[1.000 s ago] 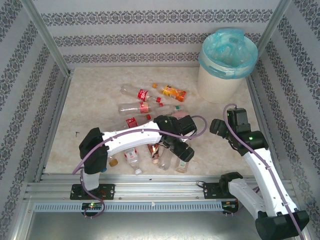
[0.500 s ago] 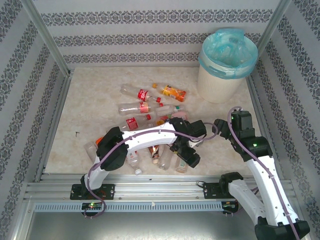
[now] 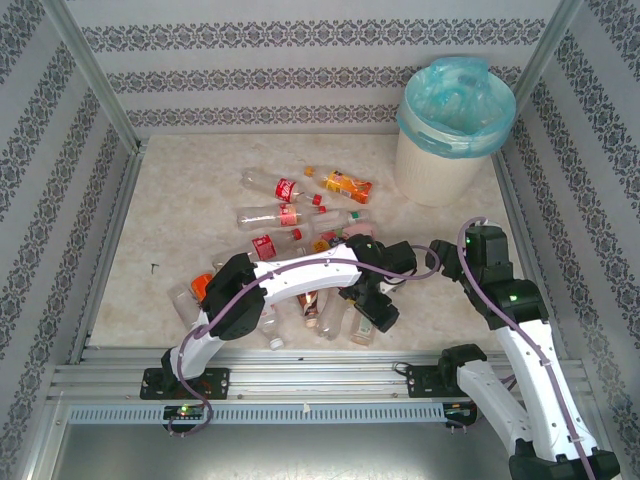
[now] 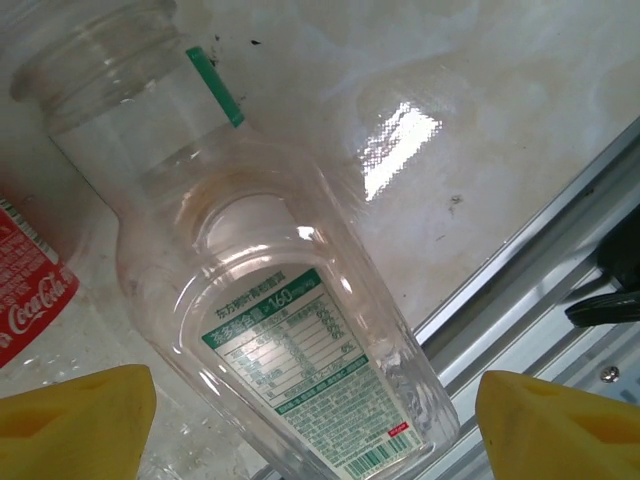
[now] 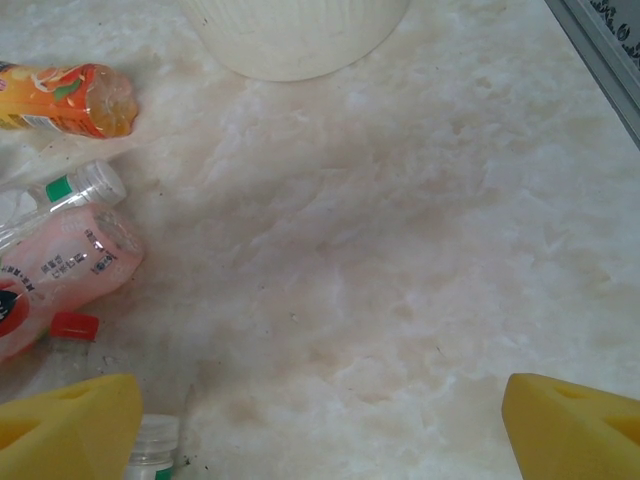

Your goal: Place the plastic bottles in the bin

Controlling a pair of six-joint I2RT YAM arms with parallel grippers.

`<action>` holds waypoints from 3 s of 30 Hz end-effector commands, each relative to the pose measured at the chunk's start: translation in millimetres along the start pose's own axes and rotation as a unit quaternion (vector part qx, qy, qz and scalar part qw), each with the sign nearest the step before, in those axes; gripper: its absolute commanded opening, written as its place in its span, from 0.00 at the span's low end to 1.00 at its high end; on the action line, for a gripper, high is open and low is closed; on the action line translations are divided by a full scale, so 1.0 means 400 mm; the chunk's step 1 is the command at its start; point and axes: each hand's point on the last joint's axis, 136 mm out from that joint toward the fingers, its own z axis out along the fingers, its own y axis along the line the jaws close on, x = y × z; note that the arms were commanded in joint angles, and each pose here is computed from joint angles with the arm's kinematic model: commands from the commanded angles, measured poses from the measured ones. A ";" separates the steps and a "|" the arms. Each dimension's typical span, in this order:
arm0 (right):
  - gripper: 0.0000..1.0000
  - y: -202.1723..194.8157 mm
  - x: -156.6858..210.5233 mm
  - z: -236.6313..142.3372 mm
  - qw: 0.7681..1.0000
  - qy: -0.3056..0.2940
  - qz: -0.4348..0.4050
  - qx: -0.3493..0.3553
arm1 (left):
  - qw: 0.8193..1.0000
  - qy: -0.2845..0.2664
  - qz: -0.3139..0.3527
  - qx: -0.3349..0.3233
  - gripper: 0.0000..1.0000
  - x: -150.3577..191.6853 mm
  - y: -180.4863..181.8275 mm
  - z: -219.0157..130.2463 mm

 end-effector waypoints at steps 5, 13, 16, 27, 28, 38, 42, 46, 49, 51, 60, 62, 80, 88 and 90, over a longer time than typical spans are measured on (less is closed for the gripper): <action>0.93 -0.016 -0.001 0.000 1.000 -0.010 -0.001 0.010 | 0.999 0.022 0.006 -0.027 0.84 0.022 0.024 0.021; 0.93 -0.015 -0.004 0.001 1.000 -0.013 -0.001 0.010 | 0.999 0.036 0.003 -0.006 0.82 0.015 0.019 0.041; 0.93 -0.015 -0.008 -0.003 1.000 -0.016 -0.001 0.009 | 0.999 0.039 0.002 0.001 0.80 0.011 0.019 0.049; 0.92 -0.016 -0.013 -0.006 1.000 -0.020 -0.001 0.011 | 0.998 0.051 -0.013 0.024 0.64 -0.001 0.034 0.080; 0.92 -0.017 -0.012 -0.006 1.000 -0.019 -0.002 0.011 | 0.998 0.050 -0.014 0.022 0.64 -0.003 0.037 0.080; 0.92 -0.015 -0.017 -0.004 1.000 -0.020 0.001 0.012 | 0.999 0.053 -0.006 0.008 0.73 -0.009 0.049 0.093; 0.92 -0.013 -0.018 -0.003 1.000 -0.019 0.000 0.011 | 0.998 0.057 -0.004 0.011 0.74 -0.009 0.047 0.099; 0.92 -0.010 -0.021 0.001 1.000 -0.019 0.003 0.010 | 0.998 0.062 0.000 0.008 0.73 -0.012 0.048 0.105; 0.92 -0.008 -0.025 -0.002 1.000 -0.021 0.003 0.009 | 0.998 0.060 0.002 0.003 0.69 -0.015 0.052 0.103; 0.92 -0.007 -0.028 -0.005 1.000 -0.022 0.002 0.007 | 0.999 0.054 0.003 0.001 0.63 -0.020 0.052 0.092; 0.91 0.028 -0.093 -0.068 0.998 -0.057 0.002 -0.026 | 0.994 -0.084 0.050 0.038 0.60 -0.104 -0.010 -0.151; 0.90 0.046 -0.121 -0.093 0.996 -0.072 0.002 -0.045 | 0.990 -0.121 0.056 0.041 0.60 -0.119 -0.007 -0.216; 0.86 0.529 -0.252 -0.306 0.862 -0.142 -0.161 -0.458 | 0.883 -0.462 0.081 -0.018 0.59 -0.164 0.244 -0.548; 0.86 0.644 -0.194 -0.297 0.826 -0.098 -0.235 -0.502 | 0.860 -0.498 0.108 -0.030 0.57 -0.133 0.250 -0.590; 0.86 0.658 -0.190 -0.280 0.831 -0.085 -0.246 -0.492 | 0.851 -0.510 0.120 -0.028 0.57 -0.127 0.242 -0.601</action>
